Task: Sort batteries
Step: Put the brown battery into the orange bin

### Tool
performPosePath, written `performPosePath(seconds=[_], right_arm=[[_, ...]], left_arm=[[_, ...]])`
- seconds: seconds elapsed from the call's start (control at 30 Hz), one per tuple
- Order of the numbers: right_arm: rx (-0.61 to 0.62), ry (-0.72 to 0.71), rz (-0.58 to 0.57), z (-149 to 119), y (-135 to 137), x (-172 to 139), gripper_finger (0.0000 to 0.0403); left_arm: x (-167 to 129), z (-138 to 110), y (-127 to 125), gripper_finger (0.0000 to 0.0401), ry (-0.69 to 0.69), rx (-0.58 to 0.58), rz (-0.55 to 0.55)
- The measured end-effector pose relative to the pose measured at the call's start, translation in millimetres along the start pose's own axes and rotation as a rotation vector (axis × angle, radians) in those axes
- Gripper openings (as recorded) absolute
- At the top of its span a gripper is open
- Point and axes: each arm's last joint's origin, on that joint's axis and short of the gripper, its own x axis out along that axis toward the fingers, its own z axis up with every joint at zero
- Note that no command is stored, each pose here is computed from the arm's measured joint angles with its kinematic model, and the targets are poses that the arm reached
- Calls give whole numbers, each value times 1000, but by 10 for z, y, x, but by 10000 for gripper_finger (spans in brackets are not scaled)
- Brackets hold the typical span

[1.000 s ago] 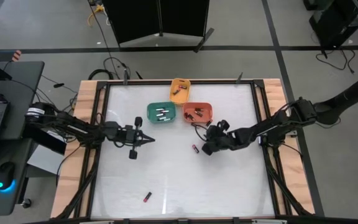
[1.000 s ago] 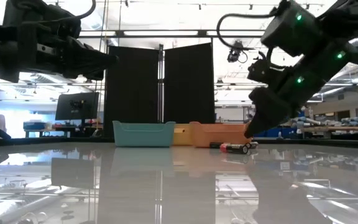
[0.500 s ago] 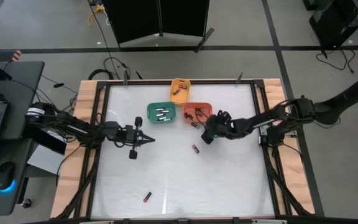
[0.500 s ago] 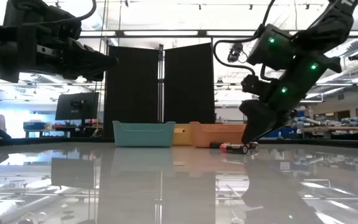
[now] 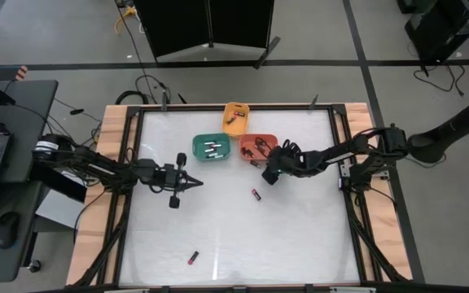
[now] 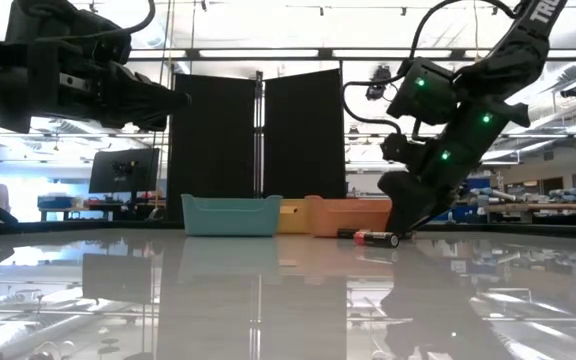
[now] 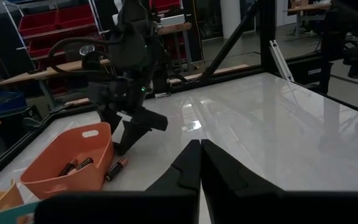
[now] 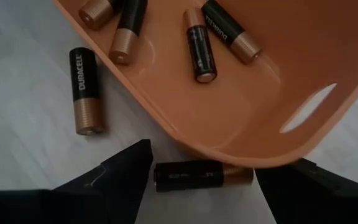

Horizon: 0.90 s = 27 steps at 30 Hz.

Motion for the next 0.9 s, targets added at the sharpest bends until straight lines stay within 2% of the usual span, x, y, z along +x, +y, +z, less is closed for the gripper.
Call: performPosePath(seconds=[0.1, 0.27, 0.53, 0.7, 0.8, 0.9], right_arm=[[-4, -3, 9, -8, 21, -3, 276], [-28, 3, 35, -23, 53, -57, 229], [-61, 30, 61, -99, 130, -133, 229], [-74, 65, 167, -132, 213, -301, 229], [-73, 100, 187, -136, 259, -456, 228], [-57, 67, 232, -57, 358, -628, 196]], left_arm=[[0, -1, 0, 17, 1, -1, 0], [0, -1, 0, 17, 1, -1, 0], [0, -1, 0, 17, 0, -1, 0], [0, 0, 0, 17, -1, -1, 0], [0, 1, 1, 17, -2, 0, 1], [0, 2, 1, 17, -2, 0, 1]])
